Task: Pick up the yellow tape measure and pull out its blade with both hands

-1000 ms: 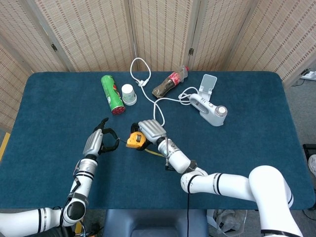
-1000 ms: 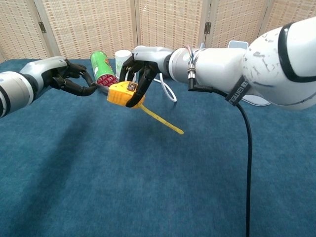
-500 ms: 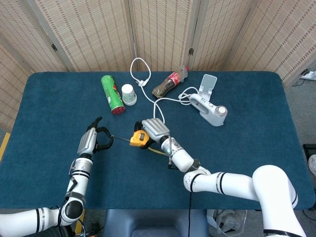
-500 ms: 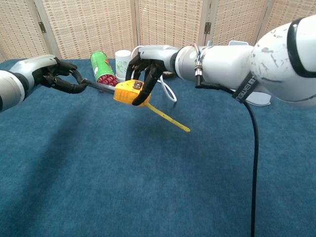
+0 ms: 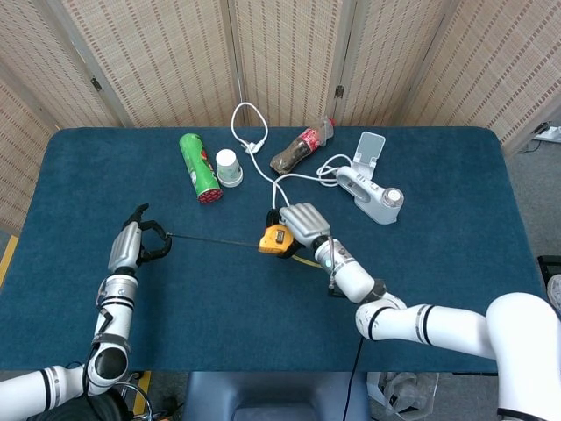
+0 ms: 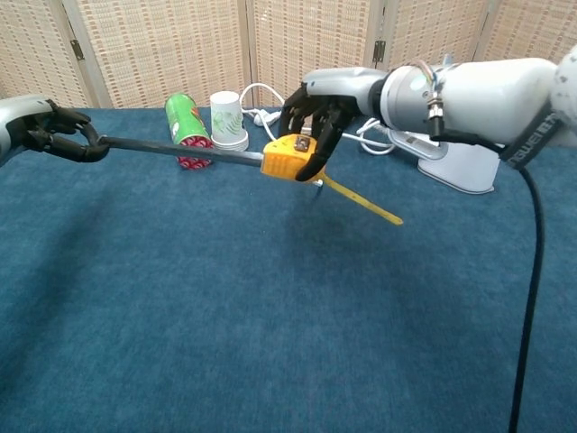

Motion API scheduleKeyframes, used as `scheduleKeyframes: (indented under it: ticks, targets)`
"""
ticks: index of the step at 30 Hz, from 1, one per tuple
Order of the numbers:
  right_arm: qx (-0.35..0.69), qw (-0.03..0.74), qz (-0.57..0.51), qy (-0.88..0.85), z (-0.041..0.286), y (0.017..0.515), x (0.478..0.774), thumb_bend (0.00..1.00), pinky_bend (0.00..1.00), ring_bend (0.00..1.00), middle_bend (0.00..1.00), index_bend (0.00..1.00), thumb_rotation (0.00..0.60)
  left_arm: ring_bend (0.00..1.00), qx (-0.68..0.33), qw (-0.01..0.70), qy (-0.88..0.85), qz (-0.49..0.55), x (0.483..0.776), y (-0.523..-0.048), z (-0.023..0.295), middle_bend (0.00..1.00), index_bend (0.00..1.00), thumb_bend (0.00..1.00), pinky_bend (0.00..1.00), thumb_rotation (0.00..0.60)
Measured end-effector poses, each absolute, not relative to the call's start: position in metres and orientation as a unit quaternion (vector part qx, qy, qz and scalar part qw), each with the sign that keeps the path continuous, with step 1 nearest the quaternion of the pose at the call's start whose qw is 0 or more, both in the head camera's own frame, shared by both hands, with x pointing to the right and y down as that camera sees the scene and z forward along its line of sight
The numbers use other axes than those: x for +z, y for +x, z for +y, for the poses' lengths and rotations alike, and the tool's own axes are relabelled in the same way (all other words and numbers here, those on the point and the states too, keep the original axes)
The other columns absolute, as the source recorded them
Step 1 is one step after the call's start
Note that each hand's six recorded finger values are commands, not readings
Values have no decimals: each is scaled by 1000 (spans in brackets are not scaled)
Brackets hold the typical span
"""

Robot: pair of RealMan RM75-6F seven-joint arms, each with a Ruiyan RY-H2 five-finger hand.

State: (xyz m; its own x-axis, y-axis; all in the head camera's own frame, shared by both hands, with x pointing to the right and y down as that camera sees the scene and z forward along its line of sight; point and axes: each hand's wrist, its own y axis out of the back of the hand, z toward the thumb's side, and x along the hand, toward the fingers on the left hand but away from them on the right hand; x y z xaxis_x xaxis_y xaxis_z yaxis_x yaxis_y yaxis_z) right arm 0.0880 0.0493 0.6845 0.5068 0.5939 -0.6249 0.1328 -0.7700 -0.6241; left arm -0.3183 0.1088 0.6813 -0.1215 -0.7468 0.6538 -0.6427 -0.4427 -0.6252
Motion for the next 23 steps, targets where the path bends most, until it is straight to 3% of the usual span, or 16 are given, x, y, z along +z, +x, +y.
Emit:
scheduleKeyframes:
  ticks: [12,23]
  targets:
    - [463,279,-214,-814,54,141,673,66,343,474,520,557,600,0,-558,54,-635,532,679,-361,105,81,690,554,0,600]
    - [467,276,-217,-811,57,161,668,67,343,478,520,557,600,0,-559,49,-633,533,679,-370,105,81,682,554,0,600]
